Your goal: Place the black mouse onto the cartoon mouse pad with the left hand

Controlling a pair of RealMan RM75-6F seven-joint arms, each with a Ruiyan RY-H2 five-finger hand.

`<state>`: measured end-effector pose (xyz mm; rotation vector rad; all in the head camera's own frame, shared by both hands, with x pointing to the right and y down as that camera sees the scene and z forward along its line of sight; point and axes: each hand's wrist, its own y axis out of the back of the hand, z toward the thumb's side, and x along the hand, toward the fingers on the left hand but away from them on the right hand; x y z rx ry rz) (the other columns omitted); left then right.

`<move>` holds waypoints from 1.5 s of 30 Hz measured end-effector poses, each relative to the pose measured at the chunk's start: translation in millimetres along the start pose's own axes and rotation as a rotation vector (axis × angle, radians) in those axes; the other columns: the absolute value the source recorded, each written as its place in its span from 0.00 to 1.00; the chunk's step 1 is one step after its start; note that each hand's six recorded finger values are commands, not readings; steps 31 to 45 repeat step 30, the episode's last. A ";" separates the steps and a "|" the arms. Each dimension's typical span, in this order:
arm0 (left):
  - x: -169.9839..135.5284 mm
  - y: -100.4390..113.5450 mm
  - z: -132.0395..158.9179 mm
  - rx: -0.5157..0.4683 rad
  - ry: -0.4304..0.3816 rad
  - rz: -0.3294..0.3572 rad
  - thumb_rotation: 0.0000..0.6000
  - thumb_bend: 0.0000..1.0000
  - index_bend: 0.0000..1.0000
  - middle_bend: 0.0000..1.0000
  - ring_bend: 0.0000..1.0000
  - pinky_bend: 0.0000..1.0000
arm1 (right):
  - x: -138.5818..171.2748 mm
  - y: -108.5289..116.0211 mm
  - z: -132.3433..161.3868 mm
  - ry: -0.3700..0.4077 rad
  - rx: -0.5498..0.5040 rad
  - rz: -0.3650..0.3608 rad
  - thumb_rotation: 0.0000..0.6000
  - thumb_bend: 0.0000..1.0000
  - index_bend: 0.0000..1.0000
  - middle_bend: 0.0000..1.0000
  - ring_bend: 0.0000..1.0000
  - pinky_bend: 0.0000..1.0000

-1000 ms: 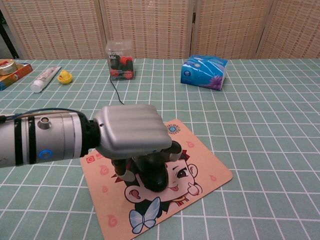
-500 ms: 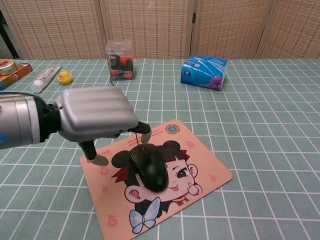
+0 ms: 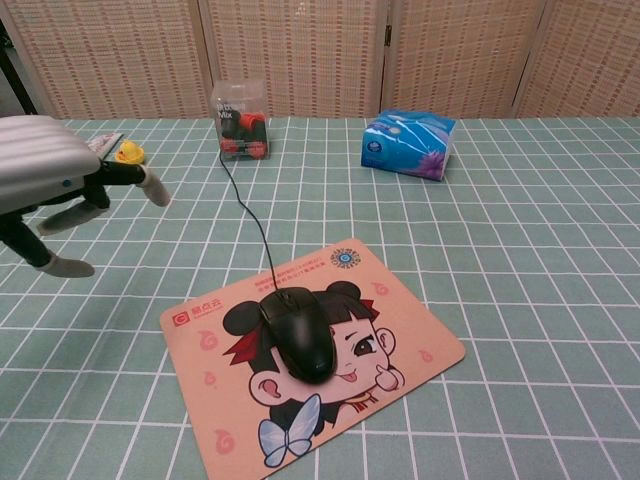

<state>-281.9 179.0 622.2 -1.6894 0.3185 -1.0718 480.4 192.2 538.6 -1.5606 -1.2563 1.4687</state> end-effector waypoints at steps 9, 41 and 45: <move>-49.6 -13.3 -35.2 -0.096 0.214 -0.033 1.00 0.18 0.33 0.60 0.68 0.88 | -4.4 -15.7 4.2 -0.004 0.053 0.054 1.00 0.12 0.19 0.27 0.20 0.40; -133.3 -54.8 -90.8 -0.176 0.569 -0.122 1.00 0.18 0.41 0.57 0.65 0.83 | -5.9 -36.4 8.8 -0.024 0.136 0.145 1.00 0.12 0.19 0.28 0.20 0.40; -133.3 -54.8 -90.8 -0.176 0.569 -0.122 1.00 0.18 0.41 0.57 0.65 0.83 | -5.9 -36.4 8.8 -0.024 0.136 0.145 1.00 0.12 0.19 0.28 0.20 0.40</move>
